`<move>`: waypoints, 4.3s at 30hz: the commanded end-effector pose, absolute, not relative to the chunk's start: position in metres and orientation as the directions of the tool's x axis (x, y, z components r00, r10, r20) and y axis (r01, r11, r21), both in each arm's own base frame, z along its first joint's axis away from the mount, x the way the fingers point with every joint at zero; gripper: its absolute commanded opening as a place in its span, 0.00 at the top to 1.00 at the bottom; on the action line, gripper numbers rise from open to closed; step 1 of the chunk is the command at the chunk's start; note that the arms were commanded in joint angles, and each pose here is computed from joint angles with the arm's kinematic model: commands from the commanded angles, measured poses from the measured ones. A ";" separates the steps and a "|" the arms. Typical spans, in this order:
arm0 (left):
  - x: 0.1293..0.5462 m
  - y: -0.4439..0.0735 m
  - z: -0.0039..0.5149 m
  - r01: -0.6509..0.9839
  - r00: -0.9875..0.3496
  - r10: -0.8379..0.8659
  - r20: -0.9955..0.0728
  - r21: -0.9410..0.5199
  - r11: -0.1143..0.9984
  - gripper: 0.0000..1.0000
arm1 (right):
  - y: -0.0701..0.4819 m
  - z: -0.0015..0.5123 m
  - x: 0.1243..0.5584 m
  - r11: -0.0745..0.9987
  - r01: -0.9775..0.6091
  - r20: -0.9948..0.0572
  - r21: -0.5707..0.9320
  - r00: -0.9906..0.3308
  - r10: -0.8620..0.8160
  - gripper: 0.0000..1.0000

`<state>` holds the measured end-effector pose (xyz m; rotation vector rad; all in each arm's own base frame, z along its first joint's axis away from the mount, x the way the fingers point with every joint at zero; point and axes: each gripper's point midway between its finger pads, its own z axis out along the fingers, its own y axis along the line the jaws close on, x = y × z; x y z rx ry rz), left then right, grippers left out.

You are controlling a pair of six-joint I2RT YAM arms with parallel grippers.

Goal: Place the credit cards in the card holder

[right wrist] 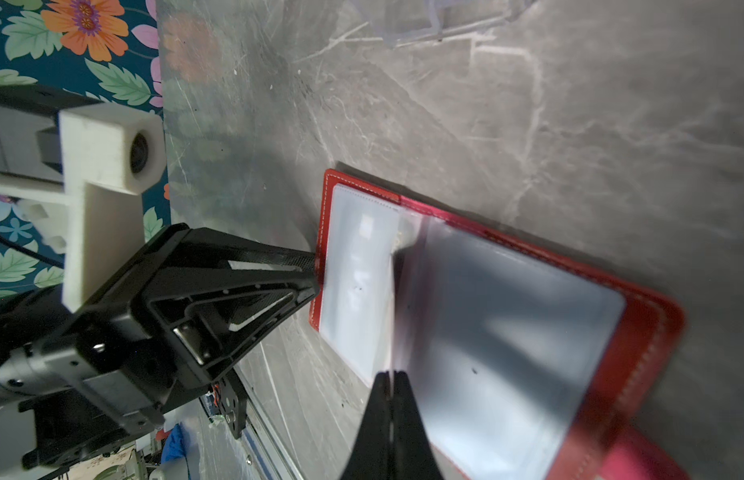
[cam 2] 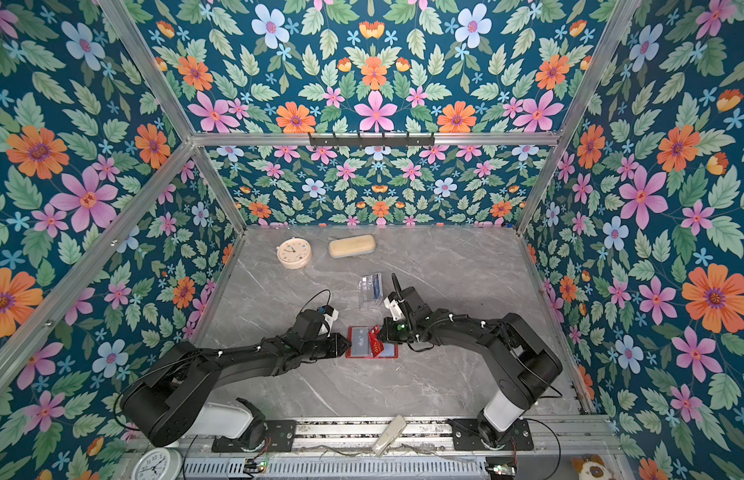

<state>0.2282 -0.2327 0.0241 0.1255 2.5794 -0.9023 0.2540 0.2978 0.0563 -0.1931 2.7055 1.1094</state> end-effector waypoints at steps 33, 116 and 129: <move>0.221 -0.229 0.010 0.181 -0.928 -0.051 -0.370 -0.563 0.807 1.00 | 0.293 0.025 0.272 0.744 -0.095 -0.232 0.662 -0.969 0.082 1.00; 0.228 -0.228 0.006 0.184 -0.920 -0.039 -0.390 -0.516 0.837 1.00 | 0.270 0.008 0.263 0.968 -0.203 -0.261 0.146 -0.952 -0.160 0.69; 0.228 -0.227 0.009 0.189 -0.916 -0.038 -0.399 -0.514 0.837 1.00 | 0.281 0.036 0.269 0.961 -0.221 -0.339 0.163 -0.928 -0.156 0.80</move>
